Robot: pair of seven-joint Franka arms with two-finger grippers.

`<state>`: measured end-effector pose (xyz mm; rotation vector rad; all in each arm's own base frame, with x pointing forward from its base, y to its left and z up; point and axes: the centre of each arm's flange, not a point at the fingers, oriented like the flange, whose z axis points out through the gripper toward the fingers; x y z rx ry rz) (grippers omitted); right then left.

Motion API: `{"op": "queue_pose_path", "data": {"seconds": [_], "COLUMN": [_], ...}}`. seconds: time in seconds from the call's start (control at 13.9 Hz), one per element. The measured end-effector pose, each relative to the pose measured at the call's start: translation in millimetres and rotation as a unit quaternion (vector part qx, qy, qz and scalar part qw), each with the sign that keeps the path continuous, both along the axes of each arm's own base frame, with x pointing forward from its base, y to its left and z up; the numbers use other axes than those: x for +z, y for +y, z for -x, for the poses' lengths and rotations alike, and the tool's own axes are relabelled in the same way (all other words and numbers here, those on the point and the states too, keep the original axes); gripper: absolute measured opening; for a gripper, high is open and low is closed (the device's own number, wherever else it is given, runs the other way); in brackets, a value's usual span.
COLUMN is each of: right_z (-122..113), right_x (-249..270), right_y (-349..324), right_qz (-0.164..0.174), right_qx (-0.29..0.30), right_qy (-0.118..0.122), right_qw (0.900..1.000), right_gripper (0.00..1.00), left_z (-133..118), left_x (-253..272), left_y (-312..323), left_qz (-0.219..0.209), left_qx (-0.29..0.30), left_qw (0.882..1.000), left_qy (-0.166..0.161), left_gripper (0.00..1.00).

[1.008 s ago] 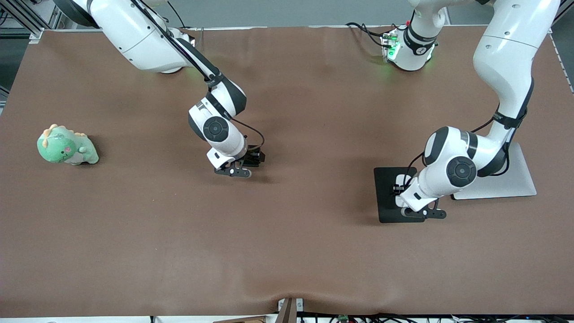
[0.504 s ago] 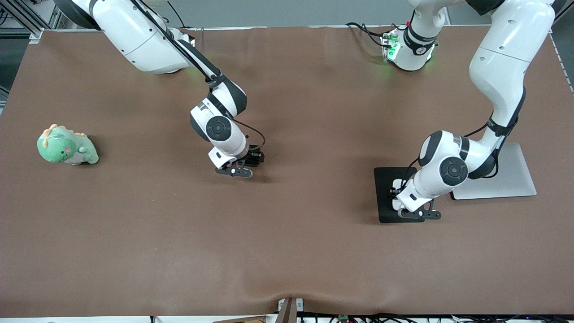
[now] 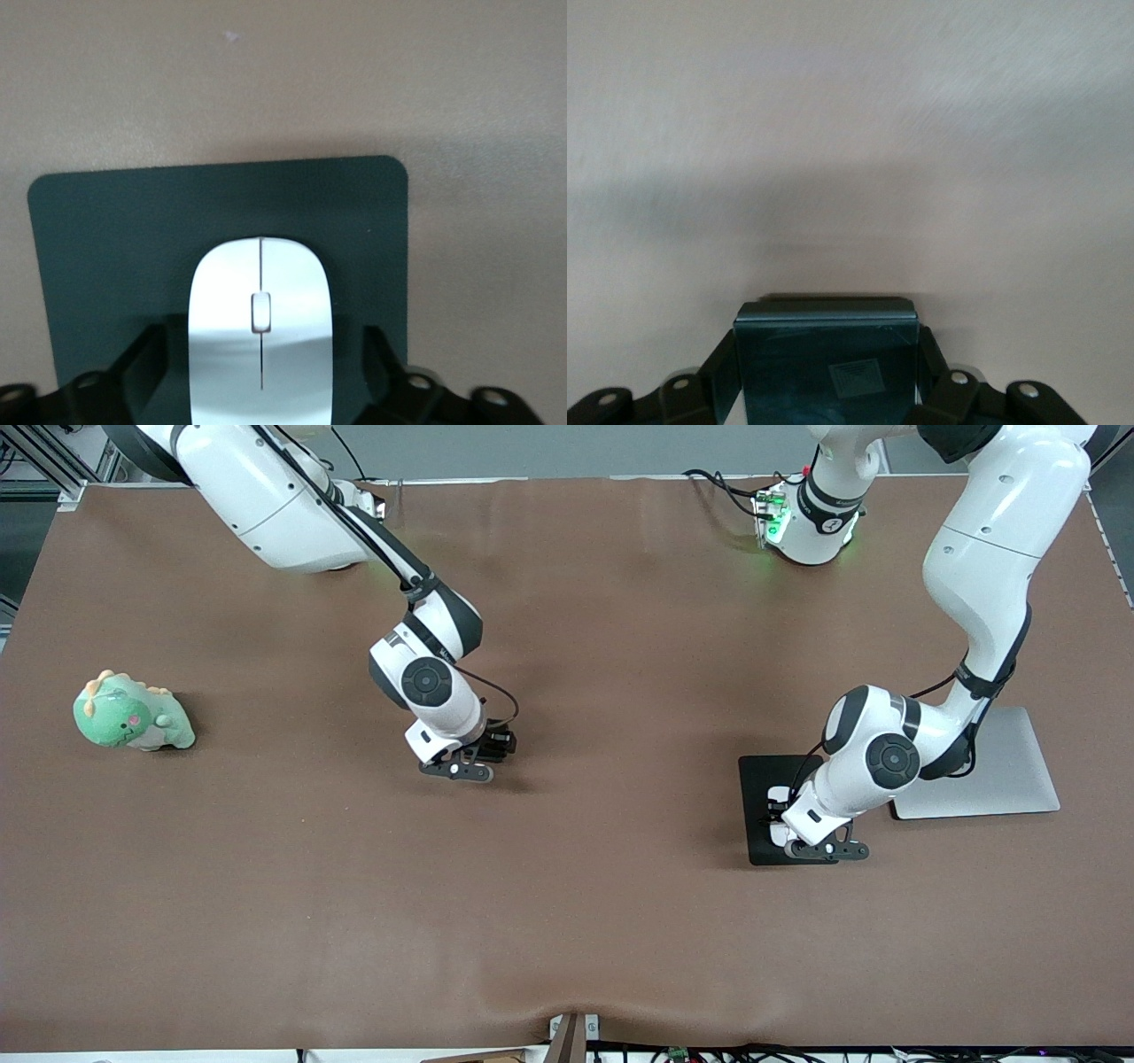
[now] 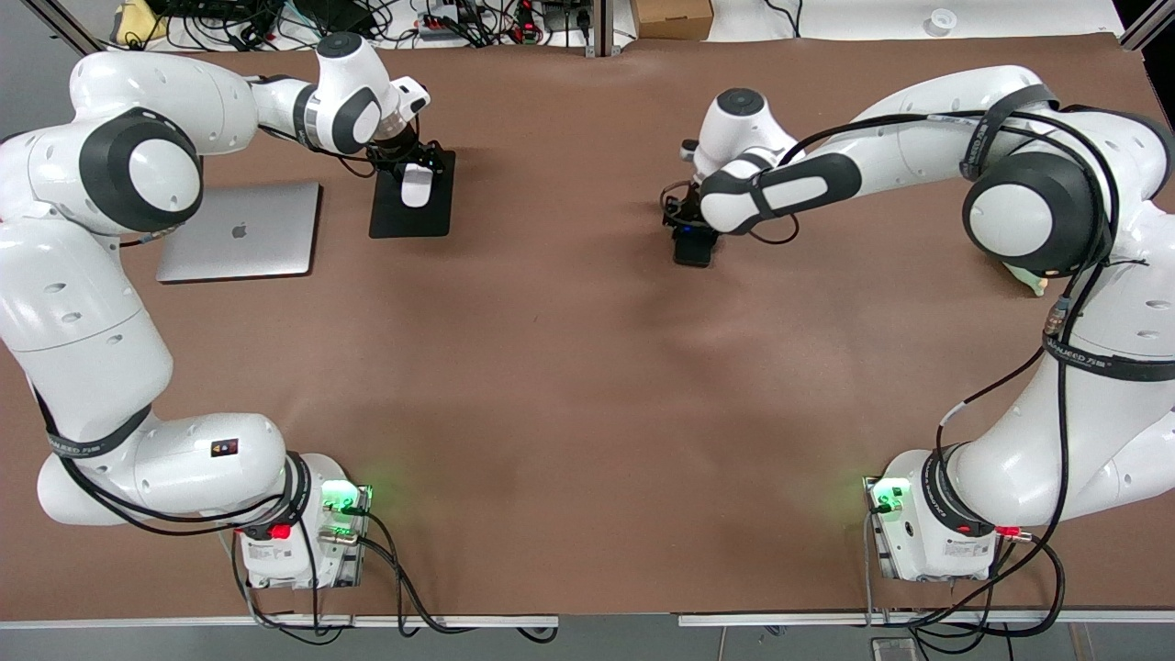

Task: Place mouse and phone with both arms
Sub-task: 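Lower the mouse onto the pad while the right gripper carries the phone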

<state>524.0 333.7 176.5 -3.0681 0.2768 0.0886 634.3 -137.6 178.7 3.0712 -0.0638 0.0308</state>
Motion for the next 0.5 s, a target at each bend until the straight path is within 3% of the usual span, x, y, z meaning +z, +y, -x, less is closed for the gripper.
{"op": "queue_pose_path", "data": {"seconds": [0.22,0.5], "right_z": [-28.2,-47.9], "right_x": [6.6,11.9], "right_y": [-36.8,-89.3], "right_qz": [0.003,0.03], "right_qx": [-0.029,-0.029], "right_qy": [-0.004,0.027], "right_qw": [1.0,0.999], "right_gripper": [0.8,0.8], "left_z": [0.6,-6.5], "left_x": [0.3,44.4], "left_y": [-0.3,-2.6], "left_qz": [0.0,-0.015], "left_qx": [0.001,0.0], "left_qw": [1.0,1.0], "left_qy": [-0.001,-0.006], "left_gripper": [1.0,1.0]}}
